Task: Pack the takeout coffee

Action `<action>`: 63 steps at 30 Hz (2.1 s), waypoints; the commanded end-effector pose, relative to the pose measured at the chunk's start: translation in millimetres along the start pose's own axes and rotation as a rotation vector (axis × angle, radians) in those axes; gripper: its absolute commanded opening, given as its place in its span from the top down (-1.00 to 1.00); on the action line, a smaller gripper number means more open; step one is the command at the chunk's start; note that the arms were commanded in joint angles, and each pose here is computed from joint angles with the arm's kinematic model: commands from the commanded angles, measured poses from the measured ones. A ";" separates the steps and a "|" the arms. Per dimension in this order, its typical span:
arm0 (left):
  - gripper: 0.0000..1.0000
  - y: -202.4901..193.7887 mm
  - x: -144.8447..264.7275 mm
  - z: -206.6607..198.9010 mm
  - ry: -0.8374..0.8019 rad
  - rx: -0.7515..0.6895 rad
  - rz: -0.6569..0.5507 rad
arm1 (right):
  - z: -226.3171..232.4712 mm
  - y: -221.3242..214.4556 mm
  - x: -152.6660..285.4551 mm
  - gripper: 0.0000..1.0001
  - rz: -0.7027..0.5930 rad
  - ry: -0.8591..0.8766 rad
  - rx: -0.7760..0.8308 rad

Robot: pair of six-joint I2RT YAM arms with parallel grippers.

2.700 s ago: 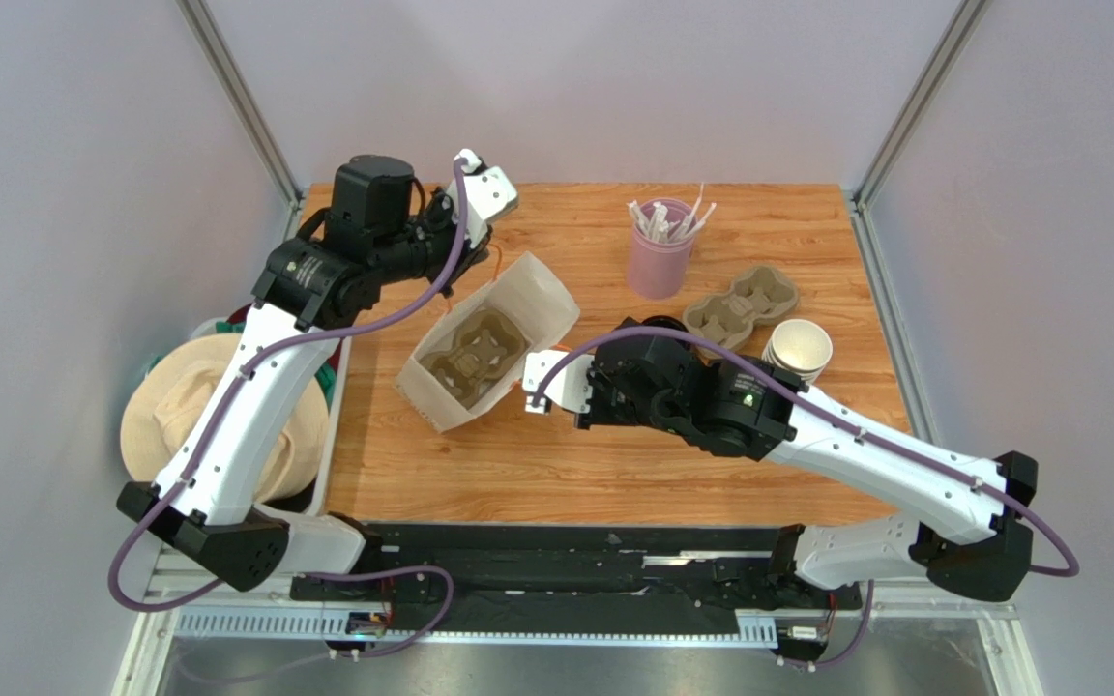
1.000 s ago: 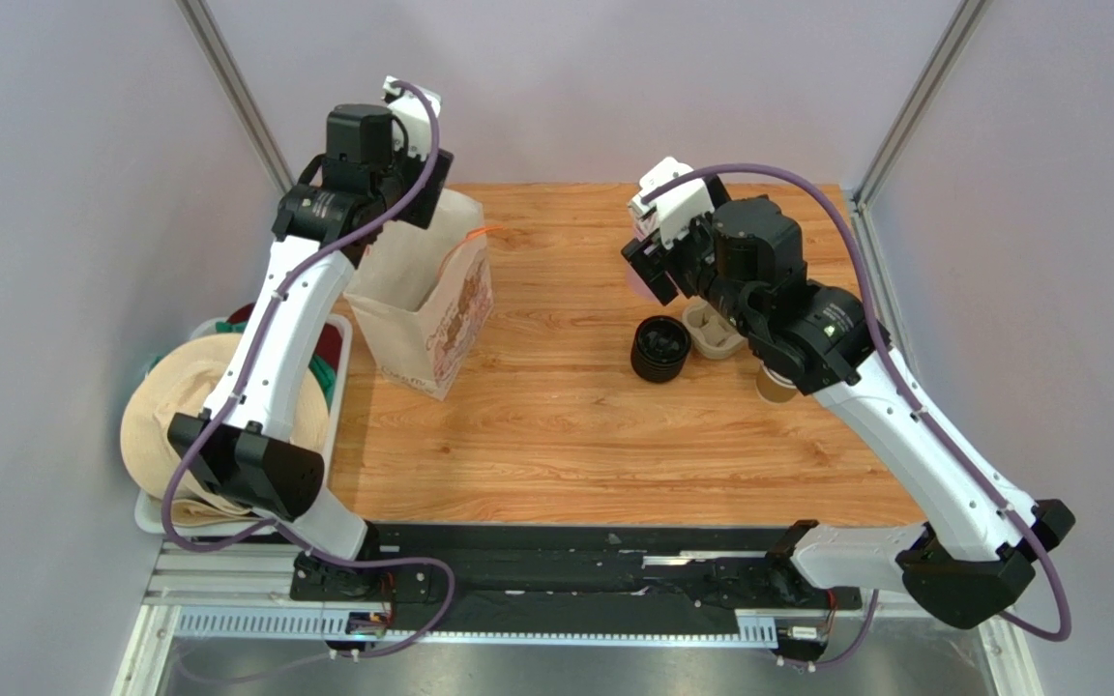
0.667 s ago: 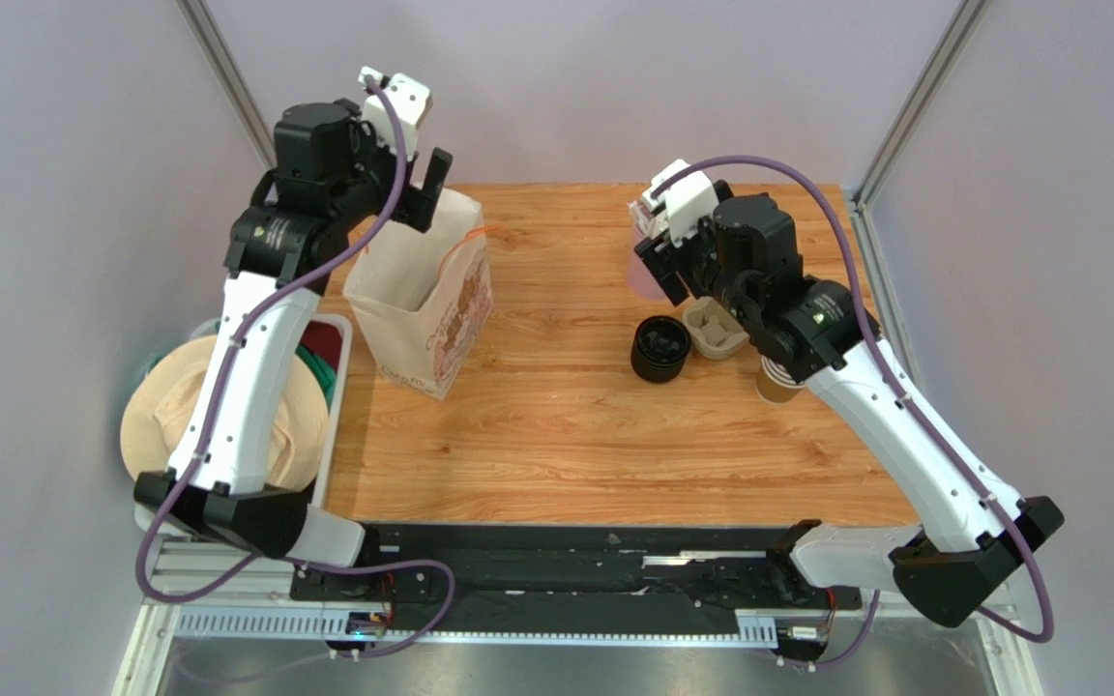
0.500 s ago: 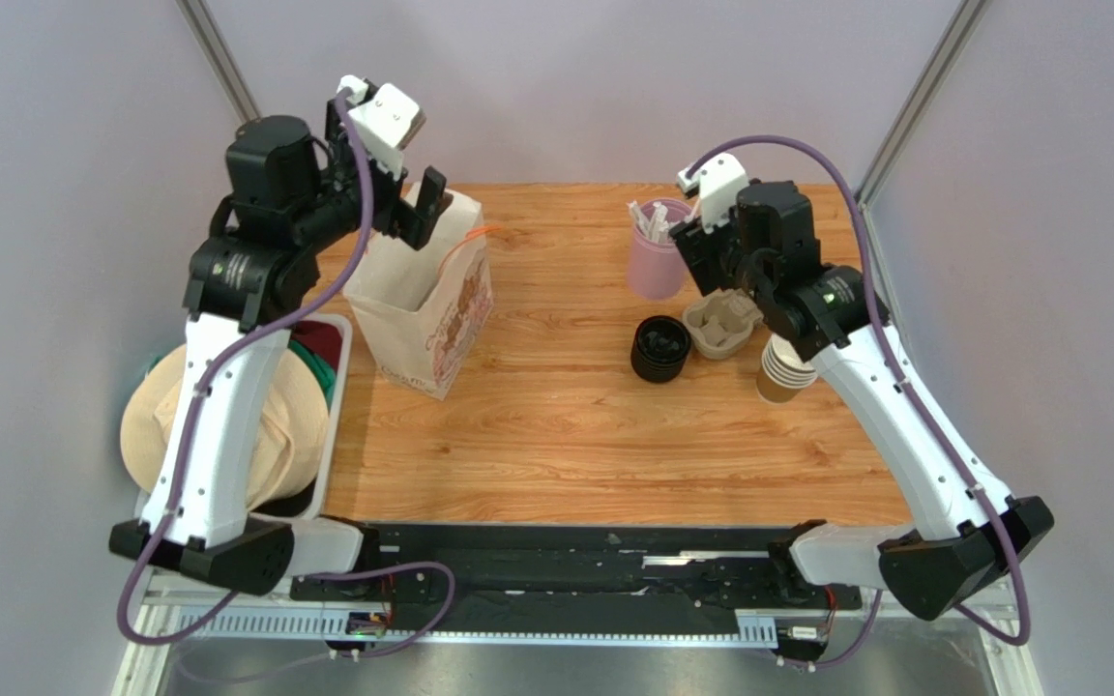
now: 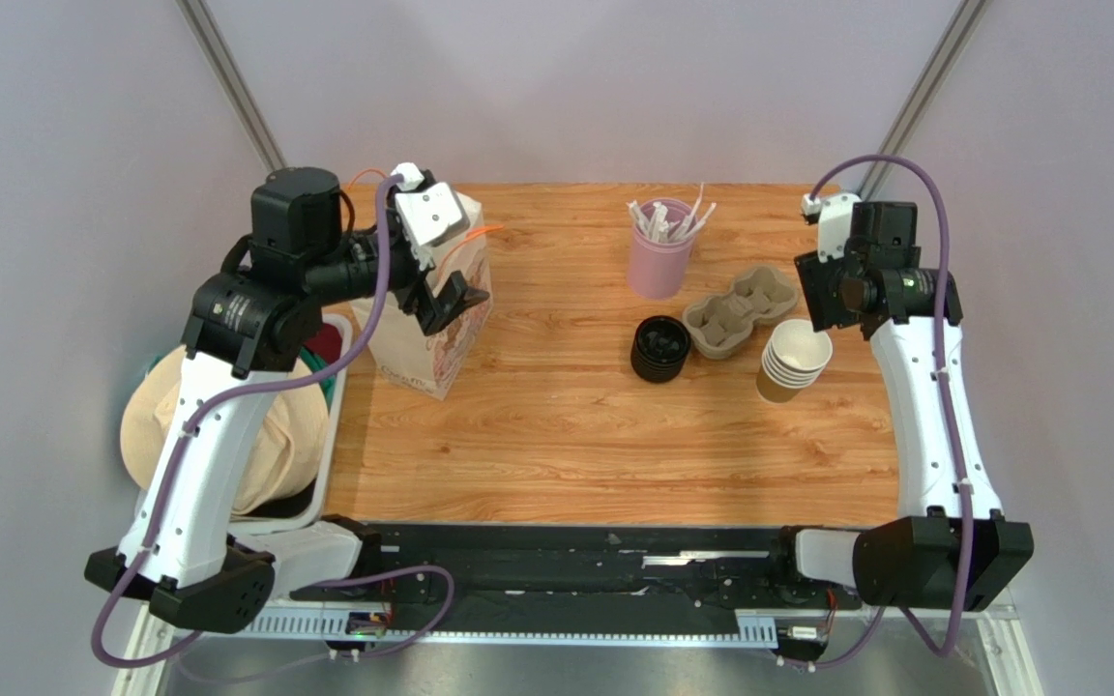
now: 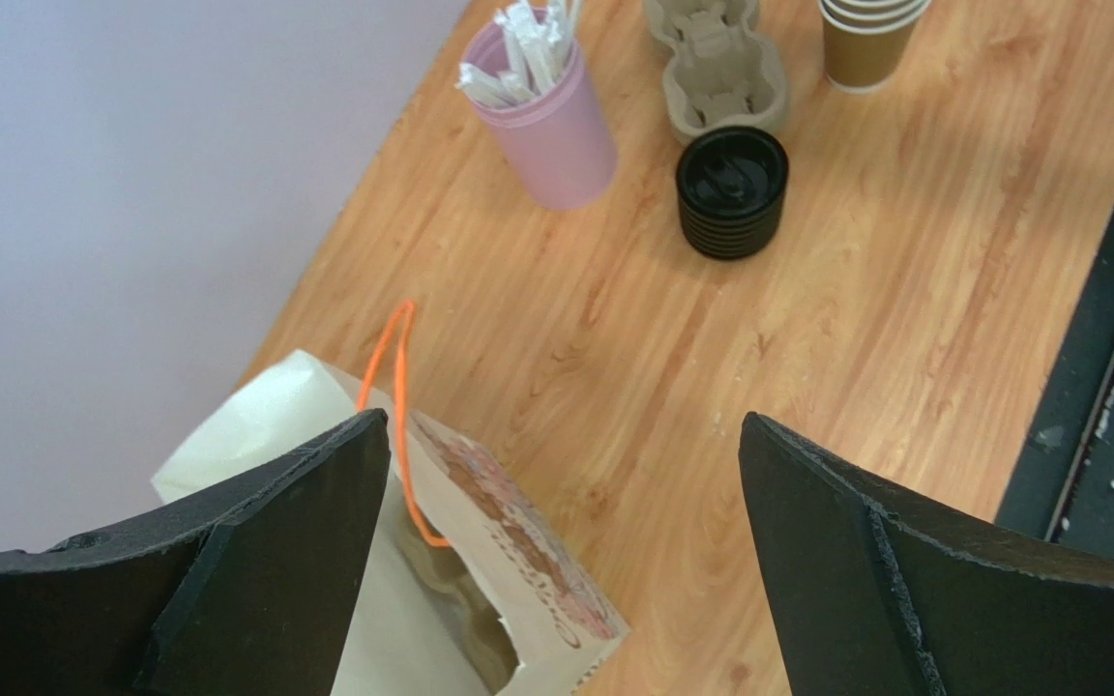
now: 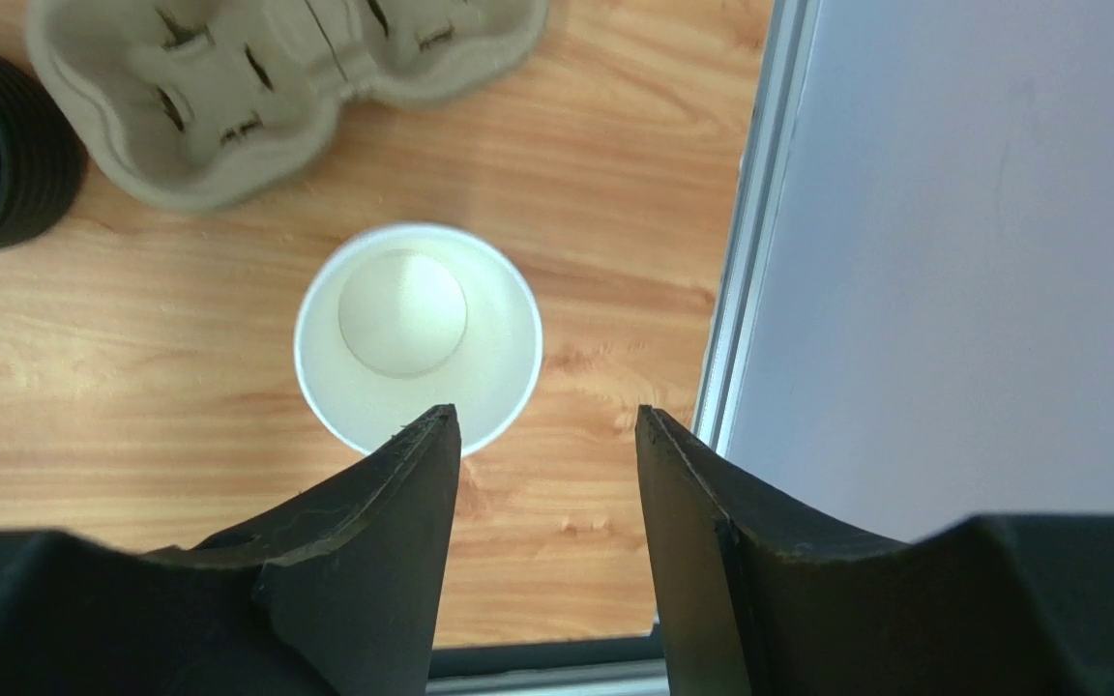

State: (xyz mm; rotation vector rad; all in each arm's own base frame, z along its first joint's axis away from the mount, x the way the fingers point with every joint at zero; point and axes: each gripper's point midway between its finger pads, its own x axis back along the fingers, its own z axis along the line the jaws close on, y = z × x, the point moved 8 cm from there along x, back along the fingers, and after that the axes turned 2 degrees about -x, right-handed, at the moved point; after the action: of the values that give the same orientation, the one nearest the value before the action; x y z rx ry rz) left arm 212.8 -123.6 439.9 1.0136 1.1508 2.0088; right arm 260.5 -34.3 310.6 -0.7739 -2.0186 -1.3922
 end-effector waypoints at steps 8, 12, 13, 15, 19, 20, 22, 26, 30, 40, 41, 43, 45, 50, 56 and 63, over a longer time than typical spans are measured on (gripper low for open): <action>-0.98 -8.2 0.1 -24.8 -0.160 -0.022 -0.051 | -13.3 -21.5 -49.0 0.10 0.135 0.117 -0.124; -0.98 -8.2 -2.6 -26.8 -0.182 -0.014 -0.056 | -12.4 -30.2 -62.0 0.21 0.170 0.135 -0.149; -0.98 -7.9 -2.9 -26.3 -0.180 -0.014 -0.056 | -12.4 -30.6 -64.0 0.21 0.166 0.133 -0.152; -0.98 -8.2 -5.3 -26.0 -0.186 -0.009 -0.055 | -10.6 -35.2 -67.1 0.22 0.178 0.137 -0.156; -0.97 -10.5 -7.6 -25.9 -0.189 -0.003 -0.049 | -9.2 -40.2 -73.8 0.31 0.182 0.125 -0.161; -0.97 -10.6 -7.9 -25.8 -0.189 -0.002 -0.050 | -9.0 -41.7 -74.8 0.32 0.186 0.123 -0.164; -0.97 -11.1 -9.3 -25.9 -0.193 0.002 -0.049 | -8.4 -42.6 -78.1 0.43 0.190 0.126 -0.164; -0.98 -11.9 -11.1 -25.0 -0.192 0.006 -0.047 | -9.5 -41.1 -79.2 0.51 0.186 0.119 -0.175; -0.98 -12.5 -12.1 -25.0 -0.194 0.010 -0.047 | -10.3 -38.6 -77.1 0.59 0.171 0.113 -0.183; -0.97 -13.4 -13.7 -24.7 -0.195 0.019 -0.045 | -18.0 -36.1 -78.0 0.97 0.157 0.027 -0.206; -0.97 -13.2 -13.8 -24.5 -0.194 0.016 -0.046 | -18.1 -35.4 -78.8 0.99 0.157 0.022 -0.209; -0.97 -13.3 -13.5 -24.8 -0.194 0.016 -0.046 | -19.8 -34.2 -79.4 1.00 0.150 0.005 -0.226; -0.98 -13.3 -13.9 -24.8 -0.195 0.017 -0.048 | -21.2 -32.4 -80.0 1.00 0.145 -0.013 -0.245; -0.97 -13.3 -14.9 -24.7 -0.196 0.020 -0.049 | -24.3 -30.8 -86.0 1.00 0.150 -0.058 -0.277; -0.98 -13.4 -15.5 -24.6 -0.196 0.021 -0.051 | -26.7 -31.4 -92.4 1.00 0.162 -0.100 -0.317; -0.98 -13.7 -15.6 -24.6 -0.194 0.023 -0.051 | -27.6 -27.7 -85.5 1.00 0.121 -0.080 -0.364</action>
State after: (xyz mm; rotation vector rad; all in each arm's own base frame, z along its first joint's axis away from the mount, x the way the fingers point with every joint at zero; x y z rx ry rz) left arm 201.9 -136.0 410.9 1.1744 1.0968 1.8509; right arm 294.1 -77.4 225.4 -1.1269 -1.7249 -1.5897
